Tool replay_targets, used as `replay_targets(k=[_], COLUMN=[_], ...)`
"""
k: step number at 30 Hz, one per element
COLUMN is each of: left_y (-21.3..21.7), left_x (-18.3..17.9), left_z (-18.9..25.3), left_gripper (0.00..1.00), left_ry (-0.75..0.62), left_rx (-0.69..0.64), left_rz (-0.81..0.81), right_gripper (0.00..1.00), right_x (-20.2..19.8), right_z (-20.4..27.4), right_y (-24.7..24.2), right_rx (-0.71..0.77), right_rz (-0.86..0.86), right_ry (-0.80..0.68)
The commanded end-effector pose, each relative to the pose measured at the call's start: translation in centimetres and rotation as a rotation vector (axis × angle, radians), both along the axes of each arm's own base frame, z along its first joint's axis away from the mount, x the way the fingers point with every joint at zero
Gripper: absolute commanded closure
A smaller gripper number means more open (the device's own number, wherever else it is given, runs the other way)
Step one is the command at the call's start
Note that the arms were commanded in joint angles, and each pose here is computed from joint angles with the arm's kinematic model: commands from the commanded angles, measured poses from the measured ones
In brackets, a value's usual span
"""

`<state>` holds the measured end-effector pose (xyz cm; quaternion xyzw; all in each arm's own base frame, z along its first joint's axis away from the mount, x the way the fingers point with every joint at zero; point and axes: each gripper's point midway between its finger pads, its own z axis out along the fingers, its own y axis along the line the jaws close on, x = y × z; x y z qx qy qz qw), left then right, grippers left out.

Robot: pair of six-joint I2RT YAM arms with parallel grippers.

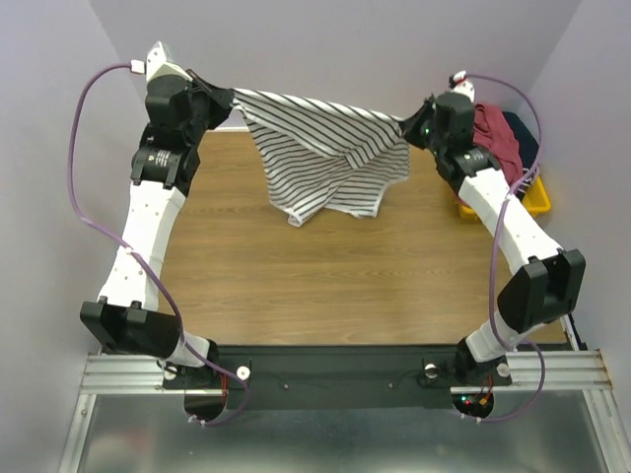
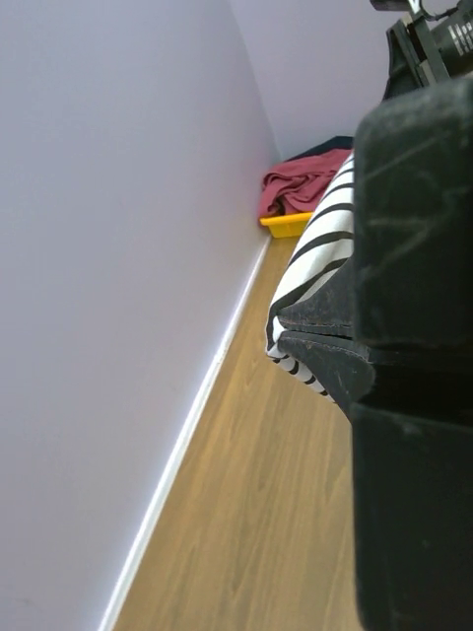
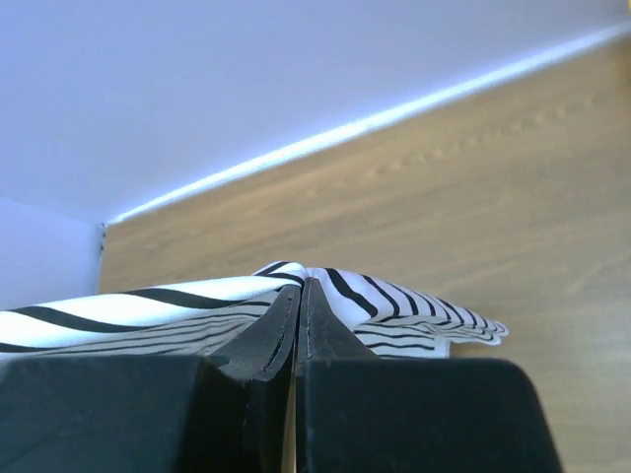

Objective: Fold and stack the tank tops
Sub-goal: Flatten the tank top out

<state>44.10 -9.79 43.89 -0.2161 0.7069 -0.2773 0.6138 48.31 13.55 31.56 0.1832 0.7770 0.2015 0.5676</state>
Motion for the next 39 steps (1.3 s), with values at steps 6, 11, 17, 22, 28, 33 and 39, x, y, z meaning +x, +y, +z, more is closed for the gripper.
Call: replay_targets(k=[6,11,17,22,28,33,39], left_y=[1.4,1.7,1.9,1.4,1.7,1.4,1.7], left_x=[-2.3,-6.3,-9.6,-6.7,-5.2,-5.8,-6.1], left_z=[3.0,-5.9,-13.7,-20.2,-27.5,-31.2,-31.4], left_gripper=[1.0,1.0,1.0,1.0,1.0,1.0,1.0], left_ry=[-0.09,0.055,0.178,0.303,0.441,0.522,0.525], left_rx=[-0.01,-0.041,-0.059,-0.069,-0.038,-0.053,-0.053], left_rz=[0.006,0.006,0.008,0.018,0.054,0.045,0.063], right_gripper=[1.0,1.0,1.0,1.0,0.86,0.33,0.29], right_x=[-0.1,-5.9,-11.2,-5.8,-1.9,-3.1,-6.5], right_z=[8.2,0.0,-7.0,-14.8,-24.8,-26.0,-19.9], right_y=[-2.2,-2.8,-4.6,-3.1,-1.6,-2.2,-4.2], right_rx=[-0.105,-0.138,-0.175,-0.239,-0.256,-0.229,-0.153], right_rz=[-0.003,0.056,0.041,0.077,0.109,0.048,-0.077], right_ry=[-0.08,0.112,0.241,0.419,0.611,0.625,0.497])
